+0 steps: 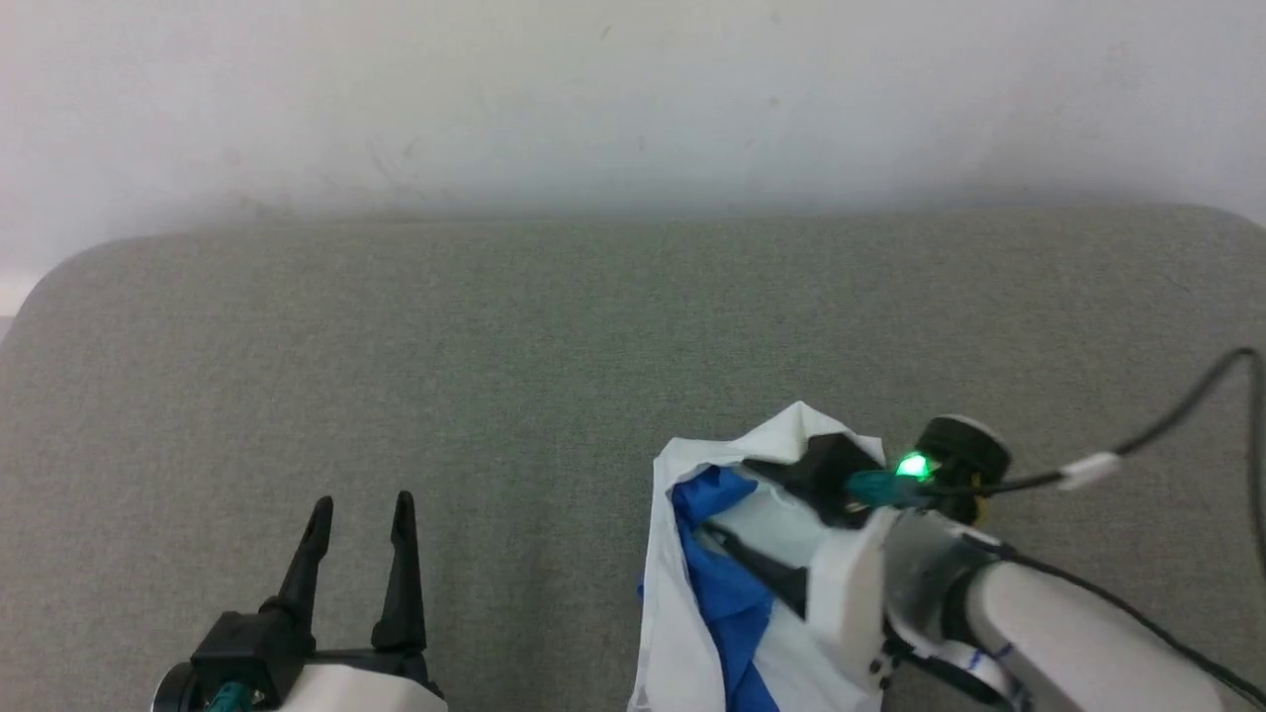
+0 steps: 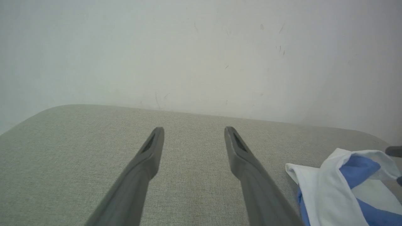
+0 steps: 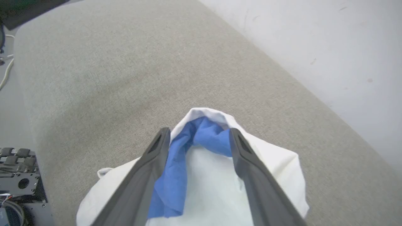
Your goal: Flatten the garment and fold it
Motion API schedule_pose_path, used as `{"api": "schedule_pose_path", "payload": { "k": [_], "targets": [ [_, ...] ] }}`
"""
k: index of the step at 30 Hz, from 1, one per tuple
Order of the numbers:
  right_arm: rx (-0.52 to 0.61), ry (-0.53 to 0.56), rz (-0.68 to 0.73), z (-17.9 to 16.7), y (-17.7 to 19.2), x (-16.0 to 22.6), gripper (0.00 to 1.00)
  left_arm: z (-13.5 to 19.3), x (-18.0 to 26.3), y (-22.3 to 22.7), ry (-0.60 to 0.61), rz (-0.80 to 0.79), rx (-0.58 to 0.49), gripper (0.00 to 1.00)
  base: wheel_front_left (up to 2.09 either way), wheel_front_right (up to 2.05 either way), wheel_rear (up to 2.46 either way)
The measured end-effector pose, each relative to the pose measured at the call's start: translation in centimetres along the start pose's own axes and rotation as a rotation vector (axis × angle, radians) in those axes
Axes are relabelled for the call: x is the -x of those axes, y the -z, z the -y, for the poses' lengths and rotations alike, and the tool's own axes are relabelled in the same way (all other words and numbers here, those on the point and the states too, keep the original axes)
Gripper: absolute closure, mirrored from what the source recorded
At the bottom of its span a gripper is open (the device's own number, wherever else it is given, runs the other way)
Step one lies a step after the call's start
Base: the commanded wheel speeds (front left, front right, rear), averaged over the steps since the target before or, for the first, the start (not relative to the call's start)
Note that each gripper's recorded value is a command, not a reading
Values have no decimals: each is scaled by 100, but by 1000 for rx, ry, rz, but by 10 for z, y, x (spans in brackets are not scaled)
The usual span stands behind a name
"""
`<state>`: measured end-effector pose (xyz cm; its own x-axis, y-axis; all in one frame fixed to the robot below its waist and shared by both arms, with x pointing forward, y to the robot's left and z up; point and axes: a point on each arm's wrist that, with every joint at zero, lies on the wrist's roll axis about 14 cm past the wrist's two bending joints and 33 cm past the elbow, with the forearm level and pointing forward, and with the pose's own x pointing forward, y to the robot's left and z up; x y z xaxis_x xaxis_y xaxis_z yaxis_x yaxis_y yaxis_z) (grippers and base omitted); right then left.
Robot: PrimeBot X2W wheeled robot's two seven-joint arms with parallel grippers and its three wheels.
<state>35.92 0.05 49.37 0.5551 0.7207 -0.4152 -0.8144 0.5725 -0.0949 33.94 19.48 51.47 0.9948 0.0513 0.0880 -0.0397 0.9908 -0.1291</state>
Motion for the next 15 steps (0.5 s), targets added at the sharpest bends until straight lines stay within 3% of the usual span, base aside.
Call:
{"api": "schedule_pose_path", "payload": {
  "k": [4, 8, 15],
  "targets": [
    [-89, 159, 228, 34, -26, 33, 0, 0, -1, -3, 2, 10, -12, 0, 0, 0, 0],
    [-202, 396, 412, 73, -25, 81, 0, 0, 0, -3, -2, 9, -19, 0, 0, 0, 0],
    [-321, 701, 488, 103, 11, 148, 0, 2, -4, -5, 1, 19, -25, 0, 0, 0, 0]
  ]
}}
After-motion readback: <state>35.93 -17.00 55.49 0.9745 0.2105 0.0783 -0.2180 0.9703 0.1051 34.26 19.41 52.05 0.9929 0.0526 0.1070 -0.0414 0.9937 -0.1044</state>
